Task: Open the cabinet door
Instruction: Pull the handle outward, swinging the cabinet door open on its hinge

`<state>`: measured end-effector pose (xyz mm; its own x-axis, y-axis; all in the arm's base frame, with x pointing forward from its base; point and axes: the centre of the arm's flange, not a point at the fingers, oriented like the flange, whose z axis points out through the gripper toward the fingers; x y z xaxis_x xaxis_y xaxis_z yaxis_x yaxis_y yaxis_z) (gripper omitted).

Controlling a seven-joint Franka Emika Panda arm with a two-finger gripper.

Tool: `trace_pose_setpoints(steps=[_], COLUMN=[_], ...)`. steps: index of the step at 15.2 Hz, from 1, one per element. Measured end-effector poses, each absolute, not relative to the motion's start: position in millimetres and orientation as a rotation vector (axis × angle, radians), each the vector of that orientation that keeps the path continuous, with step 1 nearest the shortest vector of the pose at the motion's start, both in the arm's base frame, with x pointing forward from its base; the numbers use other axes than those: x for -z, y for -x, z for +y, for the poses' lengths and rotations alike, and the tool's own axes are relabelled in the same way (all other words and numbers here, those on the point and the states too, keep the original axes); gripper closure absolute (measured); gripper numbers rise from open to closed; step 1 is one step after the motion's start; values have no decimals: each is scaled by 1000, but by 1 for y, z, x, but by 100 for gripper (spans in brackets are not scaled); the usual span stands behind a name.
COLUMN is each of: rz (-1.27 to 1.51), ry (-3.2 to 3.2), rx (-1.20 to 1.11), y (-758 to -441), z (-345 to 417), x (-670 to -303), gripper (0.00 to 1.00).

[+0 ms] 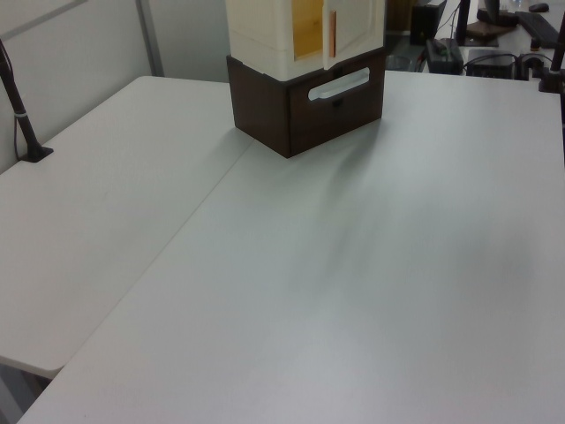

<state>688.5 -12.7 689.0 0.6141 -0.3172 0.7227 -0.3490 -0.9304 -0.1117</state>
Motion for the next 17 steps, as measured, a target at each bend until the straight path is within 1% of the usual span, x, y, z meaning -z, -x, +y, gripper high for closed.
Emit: trace_pose_setpoints(steps=[2,4,10,17], rz=[-572,-579,-573,-549], ry=[-2759,-2745,-2737,-2730], rx=[-1321,-1343,-1268,-1223], y=[-693,-697,-711,-709], z=[-20,-29,-56,-72], x=[-691,-686,-655,-652], gripper=[0,0,0,0])
